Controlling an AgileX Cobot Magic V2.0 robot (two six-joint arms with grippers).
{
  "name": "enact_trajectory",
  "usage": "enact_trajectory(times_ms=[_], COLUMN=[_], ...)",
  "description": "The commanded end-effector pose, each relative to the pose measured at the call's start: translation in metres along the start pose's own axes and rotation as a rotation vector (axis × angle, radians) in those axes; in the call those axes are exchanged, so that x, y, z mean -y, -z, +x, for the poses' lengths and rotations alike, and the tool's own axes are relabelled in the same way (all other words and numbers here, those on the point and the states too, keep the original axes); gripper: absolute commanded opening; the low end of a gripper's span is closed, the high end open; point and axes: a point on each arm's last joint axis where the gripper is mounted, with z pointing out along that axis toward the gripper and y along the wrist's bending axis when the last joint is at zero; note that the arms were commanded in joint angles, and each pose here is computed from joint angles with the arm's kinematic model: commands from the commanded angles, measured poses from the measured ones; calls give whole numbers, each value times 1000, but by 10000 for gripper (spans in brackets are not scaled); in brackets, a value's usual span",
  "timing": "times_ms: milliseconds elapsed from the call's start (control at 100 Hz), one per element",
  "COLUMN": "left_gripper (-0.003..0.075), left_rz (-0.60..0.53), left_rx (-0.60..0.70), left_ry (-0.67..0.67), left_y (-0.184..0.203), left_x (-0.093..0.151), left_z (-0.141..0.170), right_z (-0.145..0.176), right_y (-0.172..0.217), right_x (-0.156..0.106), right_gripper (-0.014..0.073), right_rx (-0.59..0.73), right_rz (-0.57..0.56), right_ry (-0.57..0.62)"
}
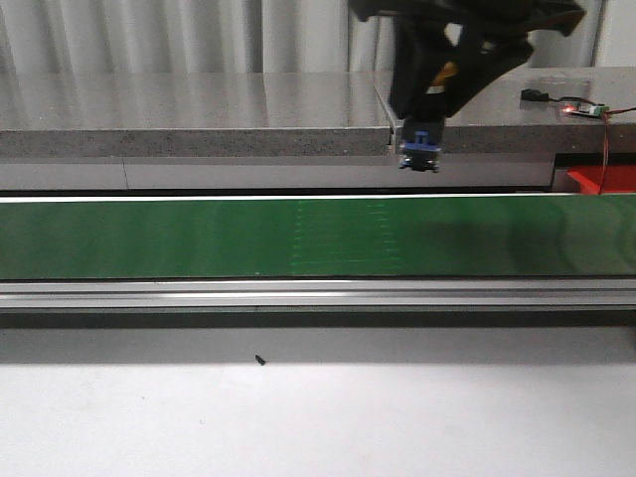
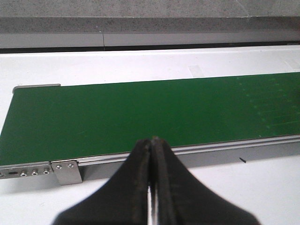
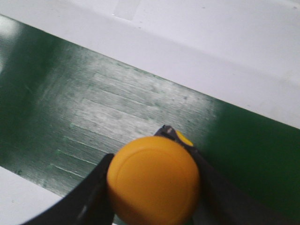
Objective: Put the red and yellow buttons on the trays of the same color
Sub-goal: 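Lift the yellow button and carry it over the yellow tray, then lower the yellow button into the yellow tray and open the right gripper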
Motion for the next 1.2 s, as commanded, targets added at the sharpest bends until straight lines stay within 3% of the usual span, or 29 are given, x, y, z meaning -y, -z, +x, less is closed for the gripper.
enact_trajectory(times_ms=[0,640,960,1190], left_gripper=[-19,-19,-19,-19], left_rz=[10,10,10,10], left_rx=[101,101,101,101], left_ry=[11,11,11,11], left_y=[4,4,4,4], left_x=[1,1,1,1], left_z=[-14,-14,-14,-14], right_z=[-6,80,107,119], right_y=[40,145,166,148], right_x=[16,147,204,239], right_gripper=[200,200,200,200], right_rx=[137,220,266,206], right_rz=[24,430,623,655], right_ry=[-35,-459,-707,-804])
